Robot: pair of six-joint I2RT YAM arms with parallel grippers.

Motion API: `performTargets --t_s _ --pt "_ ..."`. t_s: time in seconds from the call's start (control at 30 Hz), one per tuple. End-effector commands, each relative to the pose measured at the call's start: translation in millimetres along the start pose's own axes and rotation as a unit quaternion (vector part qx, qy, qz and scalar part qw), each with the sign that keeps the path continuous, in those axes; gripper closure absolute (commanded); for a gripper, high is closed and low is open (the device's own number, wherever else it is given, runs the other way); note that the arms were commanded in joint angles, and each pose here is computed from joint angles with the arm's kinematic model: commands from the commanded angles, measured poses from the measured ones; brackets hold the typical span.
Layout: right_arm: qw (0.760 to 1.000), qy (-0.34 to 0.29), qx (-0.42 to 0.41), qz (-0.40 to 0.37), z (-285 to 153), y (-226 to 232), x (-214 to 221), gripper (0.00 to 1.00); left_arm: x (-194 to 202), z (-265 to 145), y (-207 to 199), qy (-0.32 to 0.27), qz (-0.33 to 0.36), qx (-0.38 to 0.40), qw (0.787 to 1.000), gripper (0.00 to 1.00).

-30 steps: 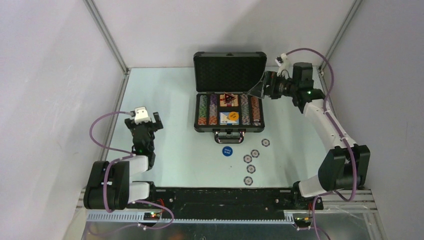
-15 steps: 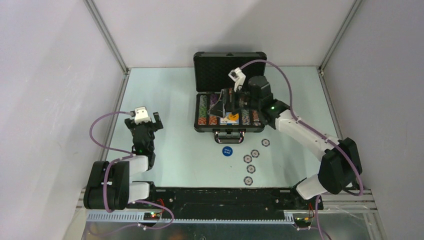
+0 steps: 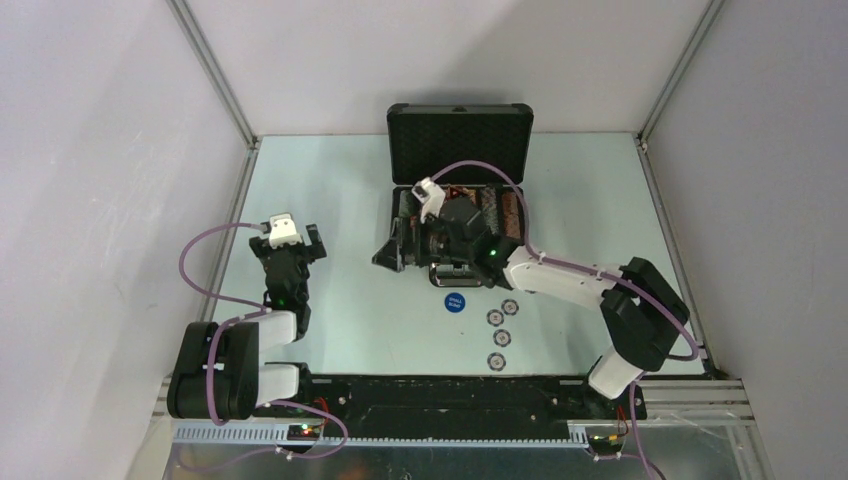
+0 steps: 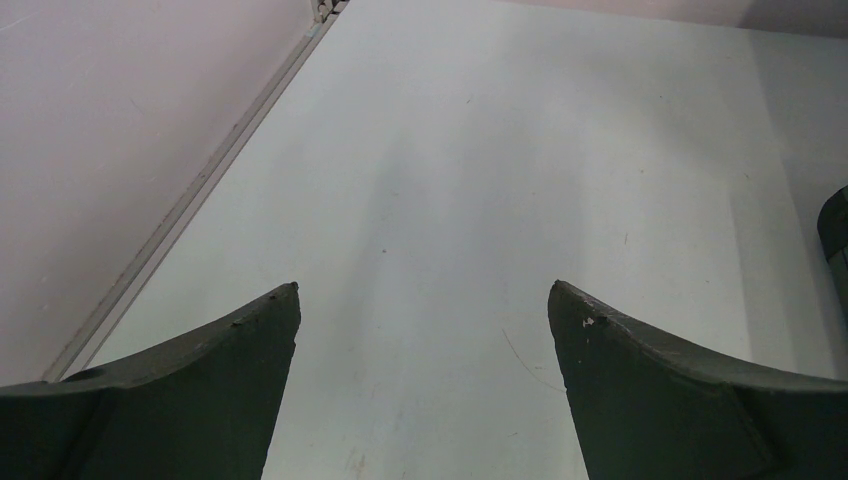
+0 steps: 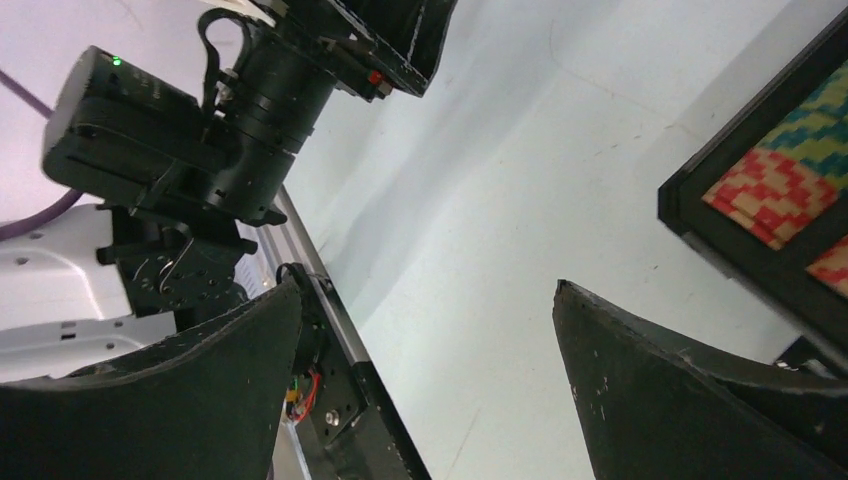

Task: Pack up texas hold em set

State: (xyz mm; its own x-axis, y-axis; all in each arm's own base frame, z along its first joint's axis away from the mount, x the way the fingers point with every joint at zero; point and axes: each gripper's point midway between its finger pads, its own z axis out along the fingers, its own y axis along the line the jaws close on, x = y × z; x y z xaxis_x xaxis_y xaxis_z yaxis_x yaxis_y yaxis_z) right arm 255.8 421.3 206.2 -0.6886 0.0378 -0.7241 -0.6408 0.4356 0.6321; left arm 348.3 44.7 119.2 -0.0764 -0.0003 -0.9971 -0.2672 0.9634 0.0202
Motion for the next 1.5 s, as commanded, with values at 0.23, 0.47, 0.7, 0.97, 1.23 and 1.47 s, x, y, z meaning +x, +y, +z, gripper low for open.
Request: performTargets --t_s 0.23,0.47,0.7,0.97,1.23,1.47 --pt "0.97 -0.095 0.221 0.033 -14 -19 10 0.01 -16 3 3 -0.03 -0.015 -0.006 0.999 0.02" --pt "0.946 -0.112 0.304 0.028 -41 -30 19 0.0 -16 2 3 -0.03 -0.015 -0.006 0.999 0.02" --pt "0.919 -0.091 0.384 0.013 -76 -53 43 0.0 -16 3 3 -0.03 -0.015 -0.006 0.999 0.02" --pt "0.892 -0.054 0.432 -0.12 -117 -61 53 0.0 -16 3 3 -0.03 -0.015 -0.006 0.999 0.02" --pt "0.891 0.05 0.445 -0.08 -130 -83 93 0.33 -16 3 3 -0.03 -0.015 -0.006 0.999 0.02" --pt "0.896 0.062 0.437 -0.047 -130 -90 94 0.3 -15 2 3 -0.029 -0.015 -0.006 0.999 0.02"
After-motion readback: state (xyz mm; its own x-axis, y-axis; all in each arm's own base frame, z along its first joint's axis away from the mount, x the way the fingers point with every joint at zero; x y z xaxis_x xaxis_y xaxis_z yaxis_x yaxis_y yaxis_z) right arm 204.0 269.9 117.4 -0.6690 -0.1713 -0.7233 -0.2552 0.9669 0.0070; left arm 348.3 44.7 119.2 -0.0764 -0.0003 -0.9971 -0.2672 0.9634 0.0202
